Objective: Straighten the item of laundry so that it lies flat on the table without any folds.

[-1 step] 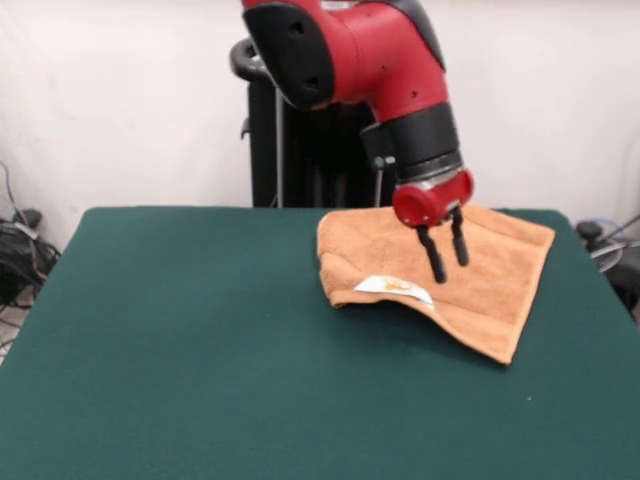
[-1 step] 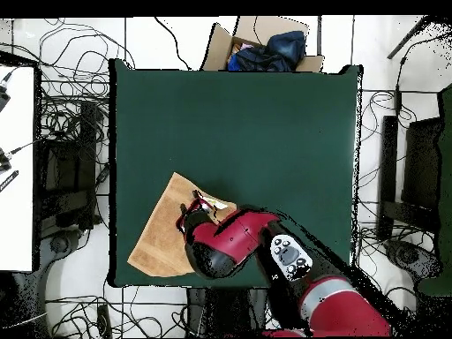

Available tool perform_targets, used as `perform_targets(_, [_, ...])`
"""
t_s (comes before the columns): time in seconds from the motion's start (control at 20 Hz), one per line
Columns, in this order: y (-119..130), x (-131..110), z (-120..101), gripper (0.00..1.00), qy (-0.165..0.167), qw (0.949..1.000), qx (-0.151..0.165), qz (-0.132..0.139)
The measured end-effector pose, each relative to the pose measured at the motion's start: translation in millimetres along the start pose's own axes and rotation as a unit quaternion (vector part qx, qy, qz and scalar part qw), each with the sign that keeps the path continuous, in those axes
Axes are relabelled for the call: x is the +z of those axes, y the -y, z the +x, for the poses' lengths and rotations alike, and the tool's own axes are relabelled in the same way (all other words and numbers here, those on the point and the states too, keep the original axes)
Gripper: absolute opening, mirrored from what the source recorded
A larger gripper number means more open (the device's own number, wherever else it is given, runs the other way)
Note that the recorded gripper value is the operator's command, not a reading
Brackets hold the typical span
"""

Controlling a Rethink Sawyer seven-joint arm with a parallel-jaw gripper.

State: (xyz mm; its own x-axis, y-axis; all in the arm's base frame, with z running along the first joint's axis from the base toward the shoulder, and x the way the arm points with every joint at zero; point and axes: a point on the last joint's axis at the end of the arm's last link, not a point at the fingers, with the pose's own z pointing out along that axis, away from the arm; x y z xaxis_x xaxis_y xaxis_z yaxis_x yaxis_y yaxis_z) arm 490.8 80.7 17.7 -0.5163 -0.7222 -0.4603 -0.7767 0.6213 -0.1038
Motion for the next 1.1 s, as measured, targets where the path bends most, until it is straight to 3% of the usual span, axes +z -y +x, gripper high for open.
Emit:
perform_targets(0.5, [43,-21,30,1.00,-0.086,0.9942,0.061,0.018])
perform_targets(0.8, [52,-25,43,1.00,-0.101,0.9918,0.075,0.019])
perform_targets(1.1, [43,-14,45,1.00,-0.100,0.9918,0.079,0.007])
